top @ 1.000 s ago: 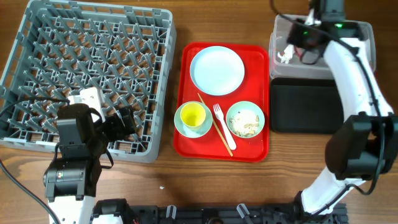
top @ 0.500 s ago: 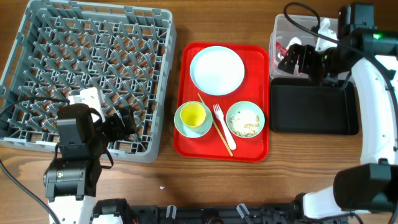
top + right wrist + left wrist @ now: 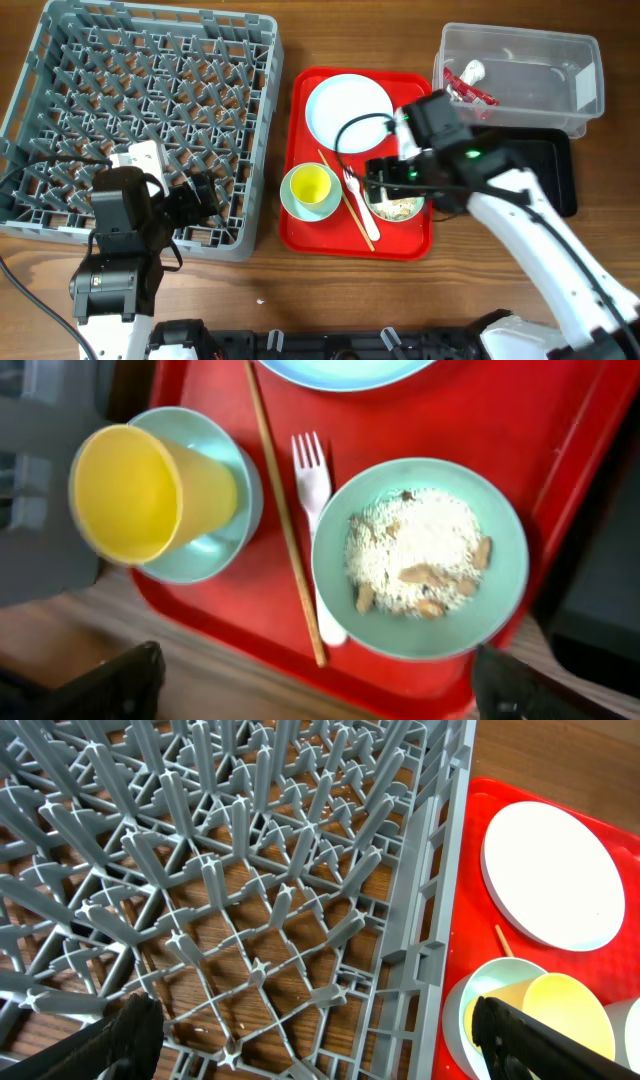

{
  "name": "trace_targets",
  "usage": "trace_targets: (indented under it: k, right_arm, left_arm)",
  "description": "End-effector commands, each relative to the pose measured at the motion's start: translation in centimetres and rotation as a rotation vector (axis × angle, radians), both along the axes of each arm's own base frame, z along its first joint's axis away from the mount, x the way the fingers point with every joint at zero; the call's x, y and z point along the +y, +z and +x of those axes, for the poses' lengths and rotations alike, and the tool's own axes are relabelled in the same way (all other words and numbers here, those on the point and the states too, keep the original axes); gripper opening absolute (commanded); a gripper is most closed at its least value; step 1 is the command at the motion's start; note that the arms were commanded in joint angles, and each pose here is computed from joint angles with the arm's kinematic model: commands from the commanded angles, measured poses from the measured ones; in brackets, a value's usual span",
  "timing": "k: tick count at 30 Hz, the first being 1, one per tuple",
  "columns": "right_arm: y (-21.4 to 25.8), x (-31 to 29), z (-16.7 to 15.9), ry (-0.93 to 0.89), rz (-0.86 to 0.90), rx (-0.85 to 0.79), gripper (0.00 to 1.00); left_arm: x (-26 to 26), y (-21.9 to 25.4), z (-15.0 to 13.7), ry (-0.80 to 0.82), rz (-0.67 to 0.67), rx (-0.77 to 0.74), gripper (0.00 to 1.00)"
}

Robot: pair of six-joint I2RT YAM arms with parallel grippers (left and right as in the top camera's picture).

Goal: Sort waste into correct bins and load items into the dishwasher rack
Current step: 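Grasp the teal rice bowl with the right gripper and lift it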

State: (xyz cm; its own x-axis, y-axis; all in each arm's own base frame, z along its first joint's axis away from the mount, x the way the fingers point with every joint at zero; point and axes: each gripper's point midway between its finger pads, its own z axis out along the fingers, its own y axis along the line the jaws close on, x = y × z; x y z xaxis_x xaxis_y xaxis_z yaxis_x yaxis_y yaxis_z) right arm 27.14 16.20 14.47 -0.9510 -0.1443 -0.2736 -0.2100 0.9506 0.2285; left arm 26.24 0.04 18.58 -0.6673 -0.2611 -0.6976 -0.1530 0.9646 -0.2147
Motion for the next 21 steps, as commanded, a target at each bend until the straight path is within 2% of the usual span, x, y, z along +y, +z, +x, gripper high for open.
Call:
trace_targets:
  k: [1, 4, 10, 16, 18, 21]
  right_arm:
    - [-3.8, 0.5, 0.5, -0.076, -0.075, 0.069, 0.95]
    - [-6.7, 1.4, 1.3, -0.108, -0.083, 0.127, 0.93]
    - [-11.7, 2.4, 2.0, -0.216, -0.084, 0.234, 0.66]
    - [-12.8, 2.9, 3.0, -0.266, -0.064, 0.228, 0.36]
    - [-13.0, 2.9, 3.0, -0.286, -0.063, 0.235, 0.29]
    - [-13.0, 2.9, 2.9, -0.304, -0.063, 0.242, 0.26]
  left_arm:
    - [0.2, 0.7, 0.2, 0.013, -0.004, -0.019, 1.0]
    - [0.2, 0.7, 0.2, 0.013, -0.004, -0.019, 1.0]
    - [0.2, 0.7, 0.2, 0.013, -0.004, -0.019, 1.0]
    - [0.2, 0.7, 0.2, 0.013, -0.004, -0.019, 1.0]
    - [0.2, 0.7, 0.2, 0.013, -0.004, -0.019, 1.0]
    - [0.2, 0.7, 0.2, 0.013, -0.004, -0.019, 1.0]
